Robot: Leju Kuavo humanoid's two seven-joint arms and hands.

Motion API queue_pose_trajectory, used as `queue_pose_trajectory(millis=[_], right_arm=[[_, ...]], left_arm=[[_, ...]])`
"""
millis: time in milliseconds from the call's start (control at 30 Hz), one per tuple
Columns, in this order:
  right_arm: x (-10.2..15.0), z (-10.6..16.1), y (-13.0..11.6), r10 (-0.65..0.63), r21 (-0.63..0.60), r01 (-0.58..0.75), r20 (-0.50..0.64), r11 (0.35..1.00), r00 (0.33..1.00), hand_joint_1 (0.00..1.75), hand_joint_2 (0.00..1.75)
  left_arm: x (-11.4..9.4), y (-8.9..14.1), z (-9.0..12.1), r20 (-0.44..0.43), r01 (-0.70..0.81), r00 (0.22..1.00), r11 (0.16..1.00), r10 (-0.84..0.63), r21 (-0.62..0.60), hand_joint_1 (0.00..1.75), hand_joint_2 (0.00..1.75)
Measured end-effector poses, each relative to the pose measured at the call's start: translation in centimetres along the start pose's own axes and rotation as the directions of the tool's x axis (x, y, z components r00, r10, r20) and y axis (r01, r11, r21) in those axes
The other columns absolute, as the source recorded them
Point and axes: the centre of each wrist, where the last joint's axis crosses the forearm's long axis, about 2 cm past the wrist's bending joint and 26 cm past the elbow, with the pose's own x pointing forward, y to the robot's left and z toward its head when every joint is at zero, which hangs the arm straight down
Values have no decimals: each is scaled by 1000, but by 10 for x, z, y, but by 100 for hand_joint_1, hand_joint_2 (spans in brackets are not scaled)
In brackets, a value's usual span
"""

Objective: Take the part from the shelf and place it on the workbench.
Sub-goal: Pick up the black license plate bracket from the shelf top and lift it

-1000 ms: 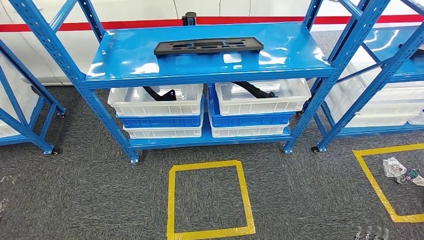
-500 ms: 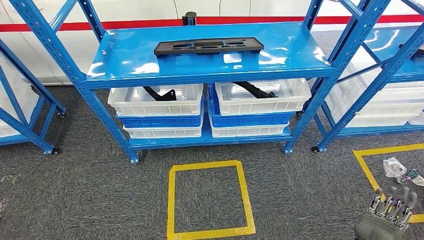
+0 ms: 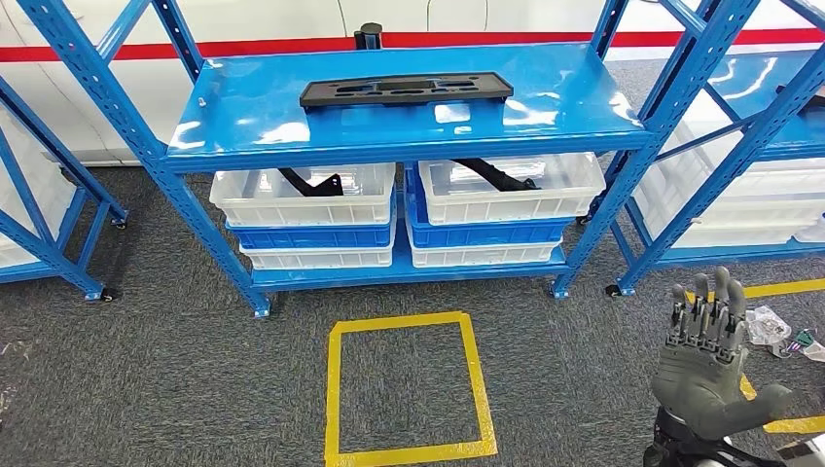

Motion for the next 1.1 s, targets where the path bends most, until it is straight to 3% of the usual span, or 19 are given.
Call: queue_pose_trajectory(millis=[333, 567, 900, 1100], right_arm=[[7, -32, 55, 39, 286, -56, 64, 956, 997, 0, 0], [19, -36, 109, -63, 446, -1, 130, 895, 990, 0, 0], [31, -30, 137, -136, 509, 42, 150, 860, 979, 0, 0], [35, -29, 140, -95, 462, 2, 180, 887, 979, 0, 0]], left_arm=[[-1, 0, 0, 5, -12, 1000, 1000, 12, 1, 0, 0], [-3, 0, 1, 3, -44, 999, 999, 44, -3, 0, 0], [-6, -3, 2, -2, -74, 997, 997, 74, -20, 0, 0], [-6, 0, 1, 6, -78, 997, 997, 78, -19, 0, 0]])
